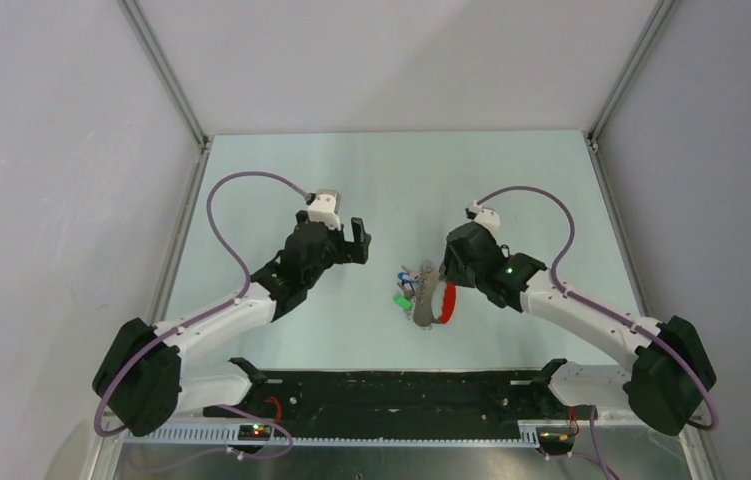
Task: Remove the keys from the keyring
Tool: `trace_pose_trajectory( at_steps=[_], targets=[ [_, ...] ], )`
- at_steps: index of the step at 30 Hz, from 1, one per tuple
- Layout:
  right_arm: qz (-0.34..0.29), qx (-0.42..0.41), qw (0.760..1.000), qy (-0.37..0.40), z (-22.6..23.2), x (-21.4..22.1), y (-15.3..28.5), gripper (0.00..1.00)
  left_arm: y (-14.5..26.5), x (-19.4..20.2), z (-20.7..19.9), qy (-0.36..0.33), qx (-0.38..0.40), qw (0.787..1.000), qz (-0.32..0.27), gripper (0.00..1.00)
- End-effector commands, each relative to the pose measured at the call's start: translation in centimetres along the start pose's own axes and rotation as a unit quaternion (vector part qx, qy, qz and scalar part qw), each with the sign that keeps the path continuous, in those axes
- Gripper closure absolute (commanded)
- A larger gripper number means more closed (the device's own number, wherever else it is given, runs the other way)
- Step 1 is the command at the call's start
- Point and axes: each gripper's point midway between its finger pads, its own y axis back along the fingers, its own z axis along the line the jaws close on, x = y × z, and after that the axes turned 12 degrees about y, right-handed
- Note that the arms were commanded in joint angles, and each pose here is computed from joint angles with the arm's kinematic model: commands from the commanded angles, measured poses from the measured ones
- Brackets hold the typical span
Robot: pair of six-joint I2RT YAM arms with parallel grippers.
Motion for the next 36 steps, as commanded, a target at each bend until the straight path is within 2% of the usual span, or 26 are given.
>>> trace_pose_trajectory(
  at_steps=[1, 8, 14, 18, 34, 36],
  targets=[
    [-0.052, -0.034, 0.996, 0.066, 0.7, -2.3, -0.2, 0.47, 0.3, -2.6, -2.0, -0.006, 0.033, 0.999, -0.034, 0.0],
    [-0.016, -0.002, 0.998, 0.053, -1.3, -1.3, -2.1, 0.46, 0.3, -2.6, -2.1, -0.008, 0.039, 0.999, -0.034, 0.0],
    [-0.014, -0.025, 0.996, 0.08, 1.6, -0.7, -3.1, 0.45, 0.2, -2.4, -2.4, -0.006, 0.046, 0.998, -0.03, 0.0],
    [0.013, -0.03, 0.994, 0.108, 3.3, 0.7, -4.5, 0.51, 0.3, -2.5, -2.4, -0.004, 0.047, 0.998, -0.032, 0.0],
    [0.085, -0.058, 0.986, 0.132, 5.8, 5.2, -9.0, 0.57, 0.5, -2.8, -2.1, -0.006, 0.04, 0.998, -0.04, 0.0],
    [0.089, -0.06, 0.984, 0.14, 5.9, 5.6, -9.0, 0.62, 0.5, -2.8, -2.1, -0.007, 0.039, 0.998, -0.039, 0.0]
  ],
)
